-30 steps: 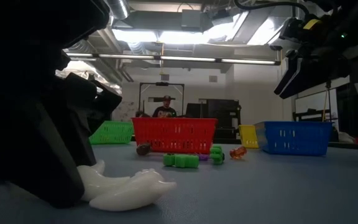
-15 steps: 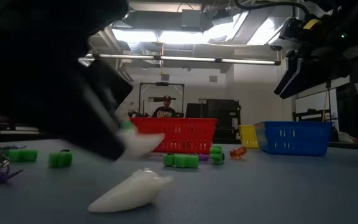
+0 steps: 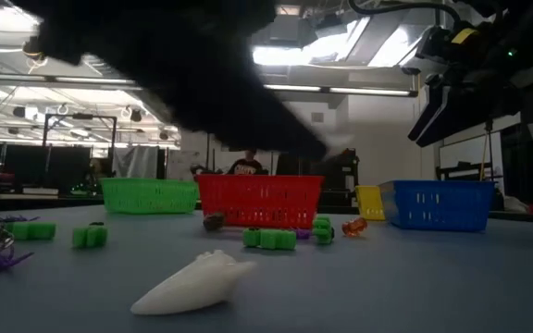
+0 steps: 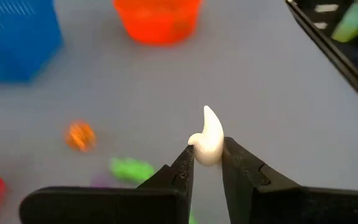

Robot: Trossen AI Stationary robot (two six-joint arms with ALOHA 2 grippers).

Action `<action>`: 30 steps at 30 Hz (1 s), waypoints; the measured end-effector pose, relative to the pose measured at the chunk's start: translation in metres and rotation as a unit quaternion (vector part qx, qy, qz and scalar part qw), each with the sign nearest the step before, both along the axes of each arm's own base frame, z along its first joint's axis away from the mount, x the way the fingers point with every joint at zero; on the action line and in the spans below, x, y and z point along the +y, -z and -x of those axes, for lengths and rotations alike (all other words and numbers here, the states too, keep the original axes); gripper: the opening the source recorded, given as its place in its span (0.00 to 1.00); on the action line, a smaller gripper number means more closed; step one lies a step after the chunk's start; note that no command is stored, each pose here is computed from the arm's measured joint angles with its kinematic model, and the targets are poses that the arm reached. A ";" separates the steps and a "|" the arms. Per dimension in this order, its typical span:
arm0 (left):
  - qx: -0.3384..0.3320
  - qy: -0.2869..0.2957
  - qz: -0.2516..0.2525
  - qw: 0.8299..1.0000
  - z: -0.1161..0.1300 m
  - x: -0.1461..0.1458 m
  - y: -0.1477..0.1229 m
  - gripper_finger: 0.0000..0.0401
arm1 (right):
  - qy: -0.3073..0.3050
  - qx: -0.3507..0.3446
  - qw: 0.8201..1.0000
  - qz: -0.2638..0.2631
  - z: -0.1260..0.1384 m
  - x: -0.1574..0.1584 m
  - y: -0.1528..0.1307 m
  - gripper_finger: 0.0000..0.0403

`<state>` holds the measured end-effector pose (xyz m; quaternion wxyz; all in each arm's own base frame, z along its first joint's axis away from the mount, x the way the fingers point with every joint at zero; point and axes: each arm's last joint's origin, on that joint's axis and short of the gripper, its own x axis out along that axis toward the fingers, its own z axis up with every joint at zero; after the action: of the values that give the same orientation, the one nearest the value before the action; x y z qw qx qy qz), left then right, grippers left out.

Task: Sort Halloween decoration
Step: Put the white ghost toy into the yellow bin

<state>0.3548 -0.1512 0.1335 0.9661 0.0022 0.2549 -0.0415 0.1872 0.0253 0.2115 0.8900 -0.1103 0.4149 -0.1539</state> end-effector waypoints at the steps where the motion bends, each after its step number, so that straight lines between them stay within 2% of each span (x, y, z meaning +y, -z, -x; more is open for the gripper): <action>1: -0.008 0.002 -0.016 1.000 -0.005 0.005 -0.004 0.11 | 0.000 0.000 1.000 0.000 0.000 0.000 0.000 0.55; 6: -0.054 0.004 -0.091 0.994 -0.034 0.030 -0.029 0.11 | -0.004 -0.002 1.000 -0.006 0.000 0.001 0.000 0.55; 11: -0.086 -0.029 -0.147 0.985 -0.057 0.067 -0.053 0.11 | -0.044 -0.008 0.997 -0.060 -0.005 0.005 -0.011 0.55; 19: -0.110 -0.103 -0.158 0.976 -0.077 0.135 -0.077 0.11 | -0.102 -0.062 0.984 -0.132 -0.015 0.012 -0.066 0.55; 25: -0.123 -0.120 -0.146 0.974 -0.079 0.182 -0.082 0.11 | -0.138 -0.107 0.971 -0.165 -0.017 0.015 -0.107 0.55; 30: -0.166 -0.126 -0.132 0.969 -0.079 0.213 -0.088 0.11 | -0.162 -0.143 0.959 -0.185 -0.018 0.017 -0.128 0.55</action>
<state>0.4336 0.0618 0.2217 0.9835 0.1042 0.0928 0.1155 0.2050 0.0420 0.3392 0.9578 0.0133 0.2811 0.0576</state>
